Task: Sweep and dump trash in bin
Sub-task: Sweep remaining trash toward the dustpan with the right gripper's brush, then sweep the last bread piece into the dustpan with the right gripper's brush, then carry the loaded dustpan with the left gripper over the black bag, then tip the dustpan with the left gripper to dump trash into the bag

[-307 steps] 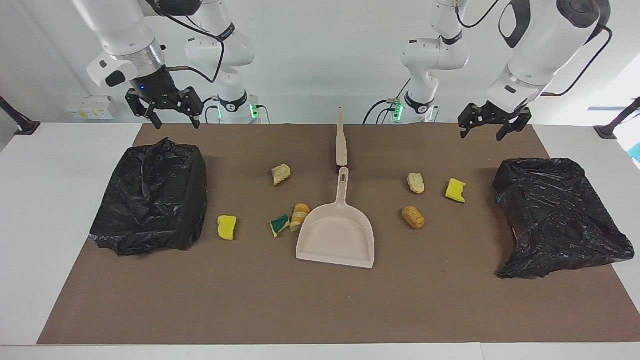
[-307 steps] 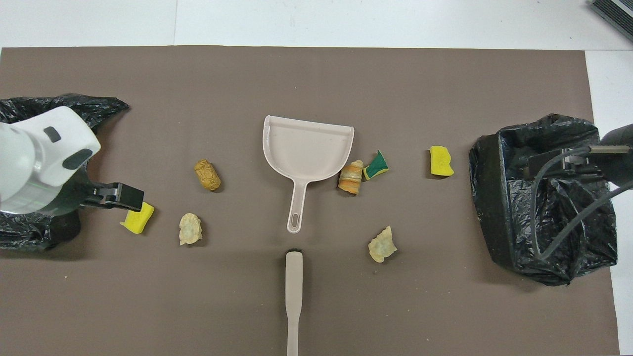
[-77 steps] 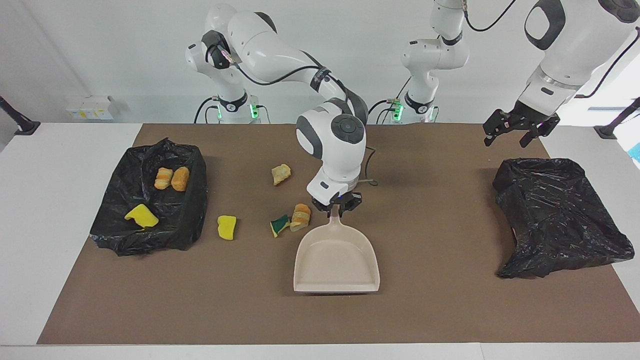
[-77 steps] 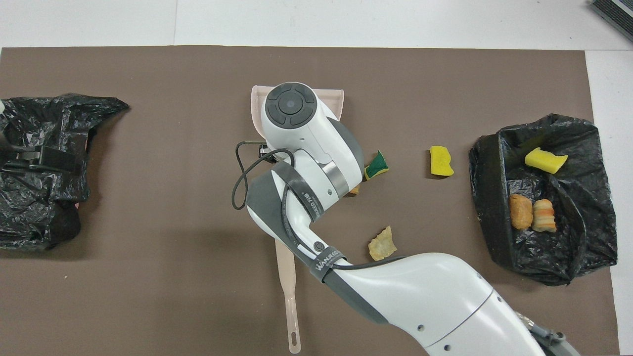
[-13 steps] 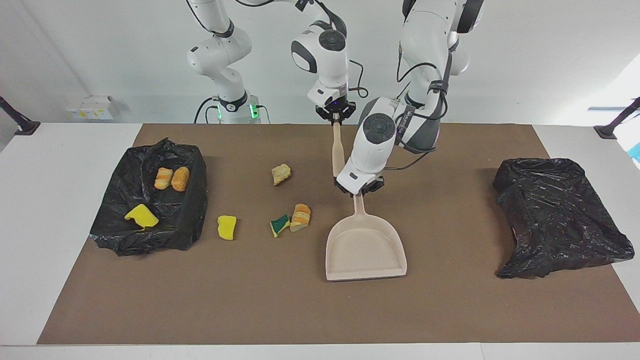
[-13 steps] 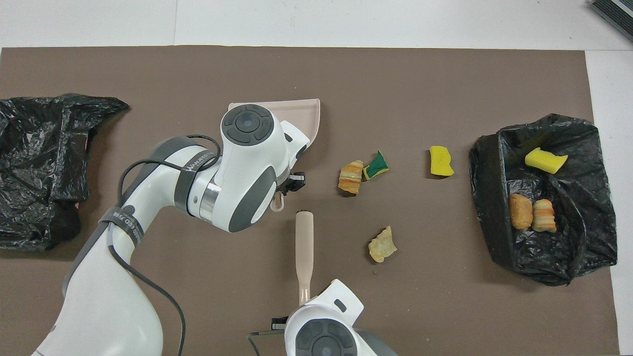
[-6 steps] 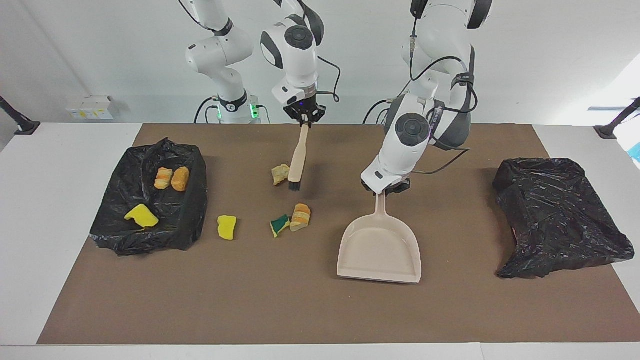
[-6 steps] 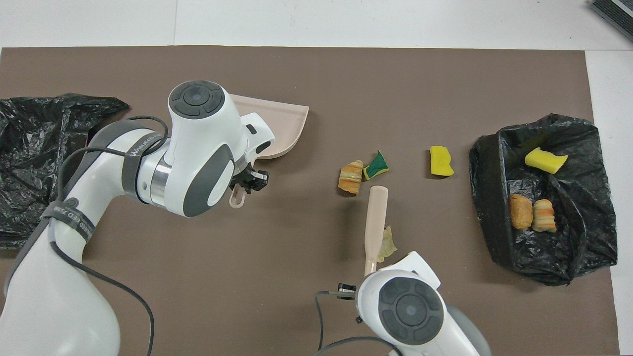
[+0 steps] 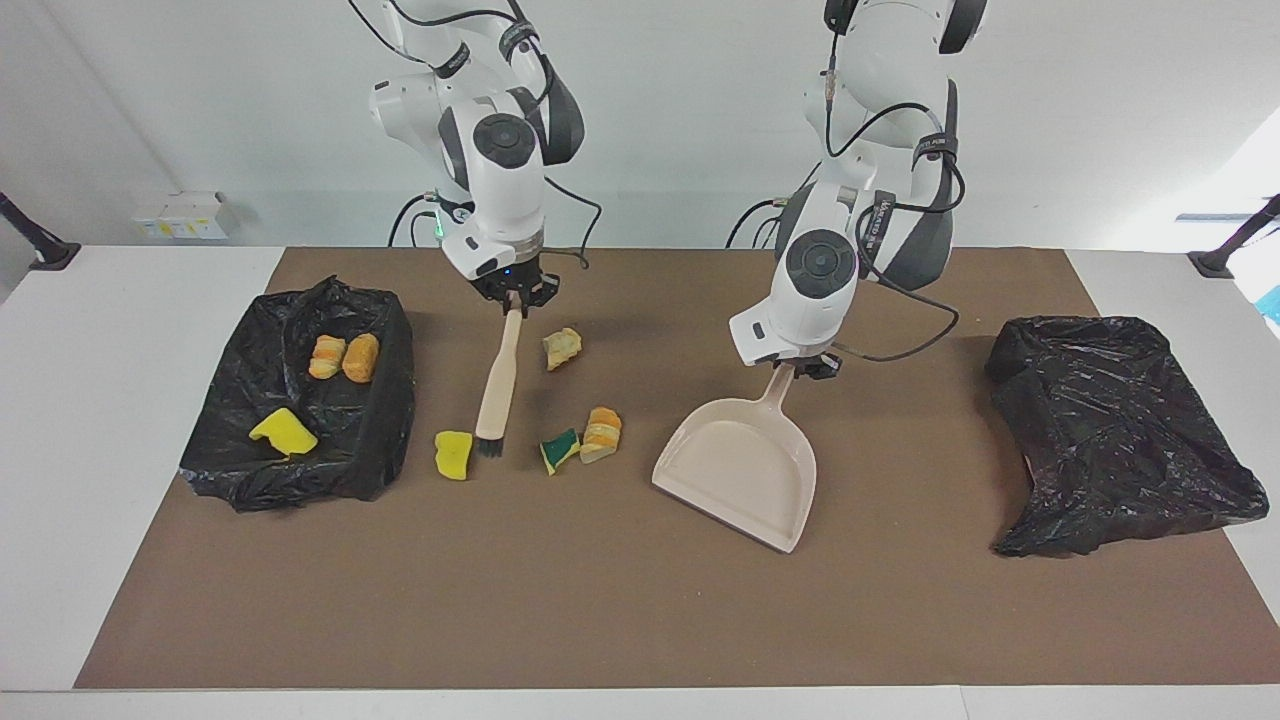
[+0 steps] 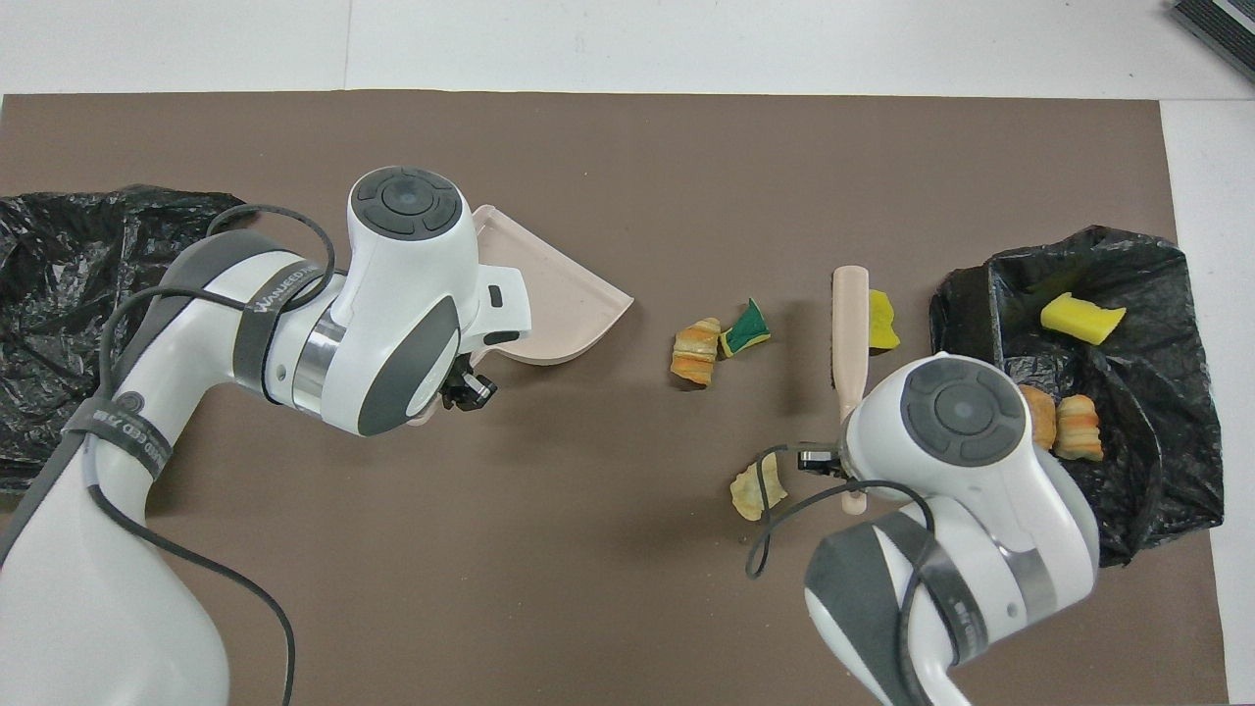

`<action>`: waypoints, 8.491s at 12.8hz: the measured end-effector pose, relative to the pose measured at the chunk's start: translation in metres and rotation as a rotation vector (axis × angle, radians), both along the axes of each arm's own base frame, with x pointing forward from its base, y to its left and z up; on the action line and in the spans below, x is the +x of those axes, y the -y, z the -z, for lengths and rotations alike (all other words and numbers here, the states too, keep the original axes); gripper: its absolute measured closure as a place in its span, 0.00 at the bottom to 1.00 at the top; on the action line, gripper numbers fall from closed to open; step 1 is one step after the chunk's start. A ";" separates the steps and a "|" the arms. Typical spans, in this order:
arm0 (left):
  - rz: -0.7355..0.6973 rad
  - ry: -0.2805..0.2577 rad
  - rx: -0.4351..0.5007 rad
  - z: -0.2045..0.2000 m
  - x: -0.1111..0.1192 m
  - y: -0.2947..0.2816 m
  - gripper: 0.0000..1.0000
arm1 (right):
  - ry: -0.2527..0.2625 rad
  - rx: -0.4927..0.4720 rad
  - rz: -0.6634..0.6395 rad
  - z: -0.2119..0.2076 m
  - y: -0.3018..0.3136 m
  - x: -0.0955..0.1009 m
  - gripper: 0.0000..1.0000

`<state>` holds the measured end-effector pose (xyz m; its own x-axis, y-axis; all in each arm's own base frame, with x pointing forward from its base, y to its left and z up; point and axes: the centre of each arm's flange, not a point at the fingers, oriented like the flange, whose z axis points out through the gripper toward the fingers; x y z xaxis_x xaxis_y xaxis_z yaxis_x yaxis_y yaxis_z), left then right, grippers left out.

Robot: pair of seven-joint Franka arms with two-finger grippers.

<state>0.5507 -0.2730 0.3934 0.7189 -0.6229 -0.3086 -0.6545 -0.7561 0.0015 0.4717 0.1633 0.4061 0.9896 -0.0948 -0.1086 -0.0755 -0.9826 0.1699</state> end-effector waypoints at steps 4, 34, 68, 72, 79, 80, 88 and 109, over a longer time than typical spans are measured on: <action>0.227 -0.016 -0.017 0.008 -0.010 -0.001 0.69 | -0.079 -0.049 -0.013 0.021 0.042 0.022 0.74; 0.850 0.063 -0.093 0.039 -0.072 0.019 0.69 | -0.260 0.341 -0.331 -0.014 -0.138 -0.011 0.74; 0.985 0.025 -0.145 0.045 -0.088 0.011 0.69 | -0.167 0.401 -0.131 0.019 -0.174 -0.074 0.74; 0.956 0.074 -0.171 0.048 -0.084 0.001 0.69 | -0.183 0.410 -0.148 -0.001 -0.182 -0.069 0.74; 0.836 0.128 -0.314 0.050 -0.041 -0.056 0.69 | -0.147 0.349 -0.185 -0.075 -0.178 -0.060 0.74; 0.831 0.140 -0.317 0.046 -0.032 -0.066 0.69 | -0.137 0.343 -0.181 -0.078 -0.178 -0.058 0.74; 0.797 0.133 -0.323 -0.041 0.029 -0.156 0.69 | -0.134 0.261 -0.082 -0.070 -0.194 -0.091 0.74; 0.685 0.164 -0.220 -0.177 0.007 -0.556 0.69 | -0.123 0.196 -0.085 0.058 -0.295 -0.223 0.74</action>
